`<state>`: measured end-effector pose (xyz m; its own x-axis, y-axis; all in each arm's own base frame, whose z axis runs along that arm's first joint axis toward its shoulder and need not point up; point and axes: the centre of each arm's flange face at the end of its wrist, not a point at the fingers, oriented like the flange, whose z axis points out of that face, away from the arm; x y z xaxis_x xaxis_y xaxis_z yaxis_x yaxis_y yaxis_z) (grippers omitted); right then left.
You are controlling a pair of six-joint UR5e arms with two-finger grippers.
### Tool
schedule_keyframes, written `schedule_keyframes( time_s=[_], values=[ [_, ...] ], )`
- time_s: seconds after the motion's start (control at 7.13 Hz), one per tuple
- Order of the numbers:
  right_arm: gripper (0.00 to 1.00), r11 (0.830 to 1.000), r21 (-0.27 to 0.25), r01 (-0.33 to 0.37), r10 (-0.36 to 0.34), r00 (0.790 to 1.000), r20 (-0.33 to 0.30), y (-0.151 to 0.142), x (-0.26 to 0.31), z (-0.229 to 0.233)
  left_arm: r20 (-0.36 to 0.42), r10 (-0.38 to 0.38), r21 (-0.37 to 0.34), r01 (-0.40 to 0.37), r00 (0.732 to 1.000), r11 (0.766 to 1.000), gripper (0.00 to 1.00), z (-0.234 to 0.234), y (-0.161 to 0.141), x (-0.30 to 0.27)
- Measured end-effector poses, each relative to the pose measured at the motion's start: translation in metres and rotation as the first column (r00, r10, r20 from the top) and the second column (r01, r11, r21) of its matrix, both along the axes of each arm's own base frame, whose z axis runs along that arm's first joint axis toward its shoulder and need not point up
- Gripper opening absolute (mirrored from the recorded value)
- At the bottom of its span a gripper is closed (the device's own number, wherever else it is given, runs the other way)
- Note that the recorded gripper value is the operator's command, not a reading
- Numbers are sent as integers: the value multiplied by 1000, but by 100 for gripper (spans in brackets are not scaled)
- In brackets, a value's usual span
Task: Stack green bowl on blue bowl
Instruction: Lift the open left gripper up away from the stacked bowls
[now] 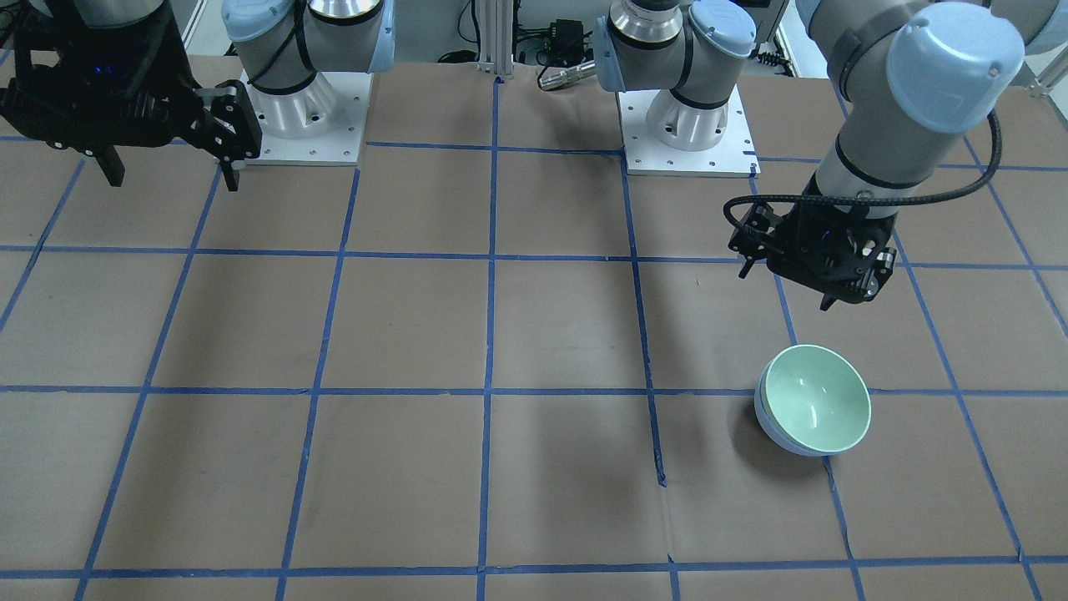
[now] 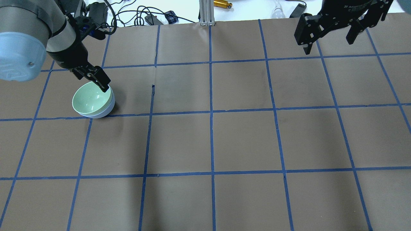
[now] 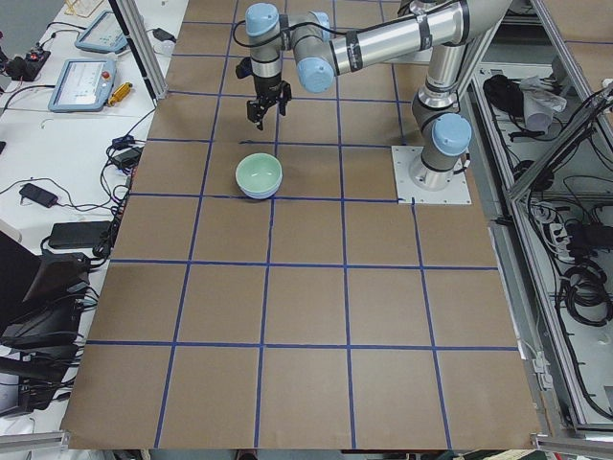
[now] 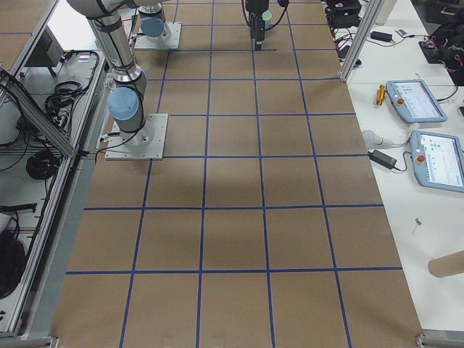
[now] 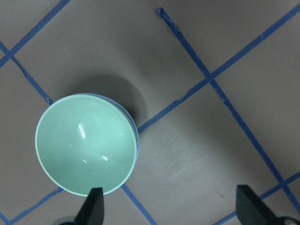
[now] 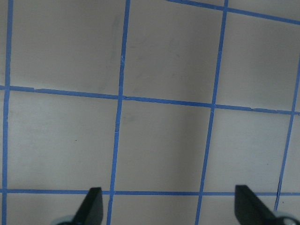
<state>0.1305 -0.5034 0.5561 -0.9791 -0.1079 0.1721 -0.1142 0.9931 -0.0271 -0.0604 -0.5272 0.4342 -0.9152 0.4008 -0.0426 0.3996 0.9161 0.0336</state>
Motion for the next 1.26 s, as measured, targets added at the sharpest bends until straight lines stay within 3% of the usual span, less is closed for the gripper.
schedule_keyframes(
  time_s=[0.14,0.28,0.84,1.26],
  values=[
    [100,1000,0,0,0,1000,0,0,0,0,-11,129,-9,-129,992,992,100,21,13,-10],
    [100,1000,0,0,0,1000,0,0,0,0,-23,204,-25,-204,979,979,100,39,23,-24],
    [100,1000,0,0,0,1000,0,0,0,0,-57,285,-4,-285,957,958,100,56,48,-67],
    [100,1000,0,0,0,1000,0,0,0,0,-70,291,6,-292,954,957,100,57,50,-69]
  ],
)
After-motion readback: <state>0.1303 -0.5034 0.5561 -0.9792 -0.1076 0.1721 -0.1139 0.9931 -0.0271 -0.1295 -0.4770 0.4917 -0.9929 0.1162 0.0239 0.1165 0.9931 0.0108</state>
